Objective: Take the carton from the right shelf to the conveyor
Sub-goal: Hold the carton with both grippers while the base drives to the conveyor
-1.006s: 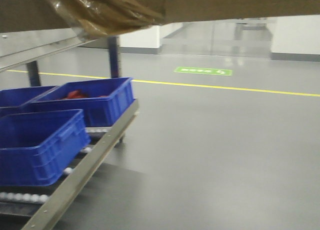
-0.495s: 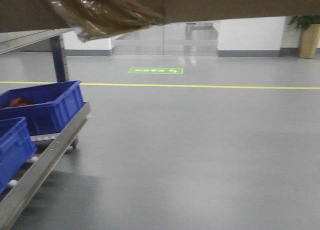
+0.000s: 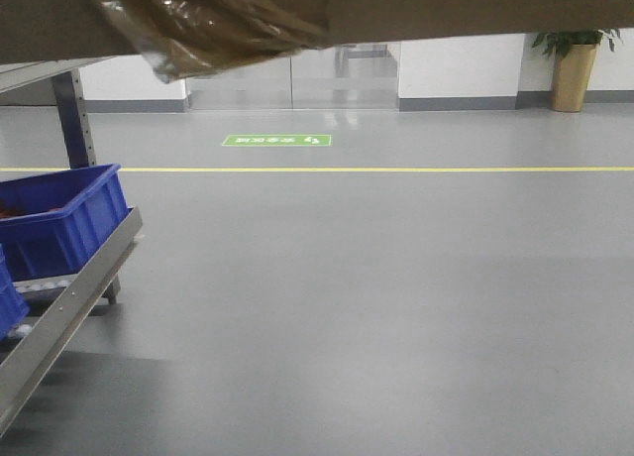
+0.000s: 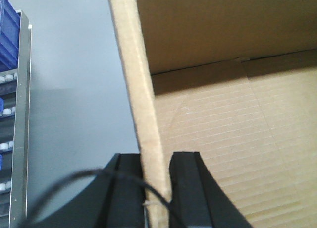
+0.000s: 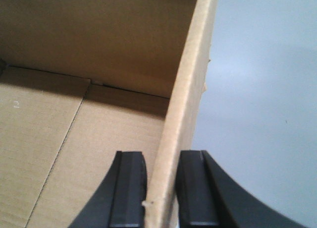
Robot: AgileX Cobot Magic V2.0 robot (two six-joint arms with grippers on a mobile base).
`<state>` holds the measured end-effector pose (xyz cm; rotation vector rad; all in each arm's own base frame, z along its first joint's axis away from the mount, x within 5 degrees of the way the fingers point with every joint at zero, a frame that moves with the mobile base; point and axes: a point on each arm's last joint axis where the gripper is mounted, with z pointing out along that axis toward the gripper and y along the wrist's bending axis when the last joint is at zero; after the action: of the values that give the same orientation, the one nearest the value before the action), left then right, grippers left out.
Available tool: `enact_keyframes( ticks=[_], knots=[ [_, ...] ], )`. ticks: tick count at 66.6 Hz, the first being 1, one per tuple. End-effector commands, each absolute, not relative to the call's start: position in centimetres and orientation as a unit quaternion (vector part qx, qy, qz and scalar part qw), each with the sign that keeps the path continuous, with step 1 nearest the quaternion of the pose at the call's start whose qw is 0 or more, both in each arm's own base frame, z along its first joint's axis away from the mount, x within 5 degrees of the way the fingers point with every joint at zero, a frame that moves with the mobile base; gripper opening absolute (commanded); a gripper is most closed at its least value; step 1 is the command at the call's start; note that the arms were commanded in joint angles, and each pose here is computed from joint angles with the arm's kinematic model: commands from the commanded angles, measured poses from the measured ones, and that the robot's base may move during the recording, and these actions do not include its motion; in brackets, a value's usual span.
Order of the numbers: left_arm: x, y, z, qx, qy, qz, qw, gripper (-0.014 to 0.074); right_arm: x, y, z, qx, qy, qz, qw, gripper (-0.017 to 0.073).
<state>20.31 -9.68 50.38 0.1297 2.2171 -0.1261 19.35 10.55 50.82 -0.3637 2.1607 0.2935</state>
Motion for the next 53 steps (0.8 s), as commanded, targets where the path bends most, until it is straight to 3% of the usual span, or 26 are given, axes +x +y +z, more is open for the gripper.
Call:
enact_keyframes(
  ticks=[1, 53],
  knots=[
    [19.85, -10.07, 51.23, 0.063, 0.879, -0.081, 0.466, -0.0017, 19.12, 10.87, 51.63, -0.152, 0.853, 0.145, 0.478, -0.0069],
    [19.86, -10.05, 51.23, 0.063, 0.879, -0.080, 0.466, -0.0017, 19.12, 10.87, 51.63, -0.152, 0.853, 0.145, 0.478, -0.0069]
  ],
)
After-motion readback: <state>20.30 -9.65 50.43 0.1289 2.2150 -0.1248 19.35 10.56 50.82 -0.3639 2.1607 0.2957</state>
